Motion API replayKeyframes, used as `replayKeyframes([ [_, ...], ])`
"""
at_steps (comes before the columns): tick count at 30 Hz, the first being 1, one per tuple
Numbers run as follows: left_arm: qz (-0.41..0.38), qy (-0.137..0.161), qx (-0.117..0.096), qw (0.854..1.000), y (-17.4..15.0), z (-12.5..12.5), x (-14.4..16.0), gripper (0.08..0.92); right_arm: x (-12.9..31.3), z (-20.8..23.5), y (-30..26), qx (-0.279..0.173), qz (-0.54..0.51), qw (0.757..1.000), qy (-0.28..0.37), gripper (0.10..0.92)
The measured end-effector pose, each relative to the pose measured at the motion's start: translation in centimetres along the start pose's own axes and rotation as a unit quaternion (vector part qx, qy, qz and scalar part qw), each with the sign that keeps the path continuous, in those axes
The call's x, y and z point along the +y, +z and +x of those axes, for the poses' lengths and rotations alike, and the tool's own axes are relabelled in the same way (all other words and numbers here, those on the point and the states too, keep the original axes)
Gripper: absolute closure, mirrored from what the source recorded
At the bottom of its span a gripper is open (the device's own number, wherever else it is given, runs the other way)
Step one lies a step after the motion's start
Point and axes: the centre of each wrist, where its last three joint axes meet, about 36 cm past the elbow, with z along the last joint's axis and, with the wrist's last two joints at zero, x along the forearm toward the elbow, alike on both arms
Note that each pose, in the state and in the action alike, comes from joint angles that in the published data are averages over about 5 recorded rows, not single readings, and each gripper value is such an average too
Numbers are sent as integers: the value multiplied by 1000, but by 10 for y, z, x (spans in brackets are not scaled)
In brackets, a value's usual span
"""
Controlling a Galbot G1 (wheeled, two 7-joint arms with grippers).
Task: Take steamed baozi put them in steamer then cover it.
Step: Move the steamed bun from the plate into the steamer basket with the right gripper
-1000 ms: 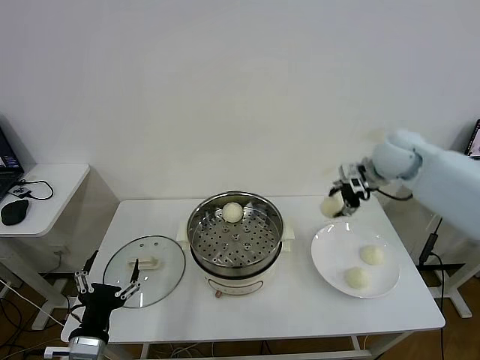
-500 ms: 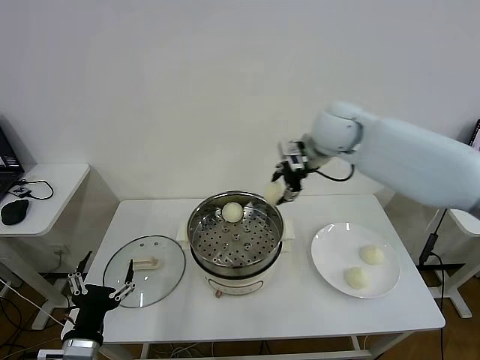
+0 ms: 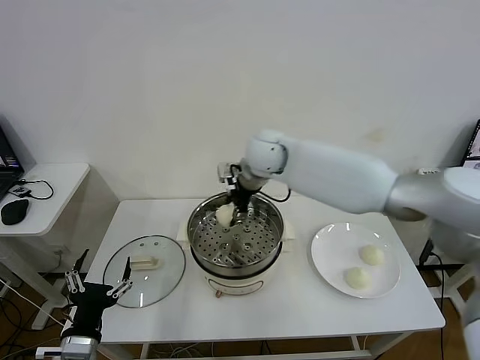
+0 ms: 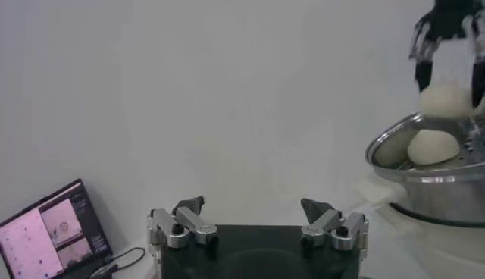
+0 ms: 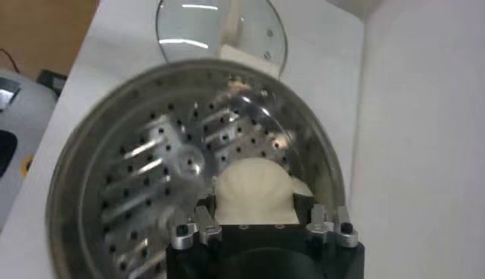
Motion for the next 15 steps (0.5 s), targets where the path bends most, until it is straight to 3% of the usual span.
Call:
replayKeyframes([
  [11,0,-2,-2,1000,0,-1,2,177,-2,-46,-24,2,-13,1000,-17,386],
  [15,1,-2,-1,1000,0,-1,1,177,-3,-51,-27,4,-18,1000,-18,343],
])
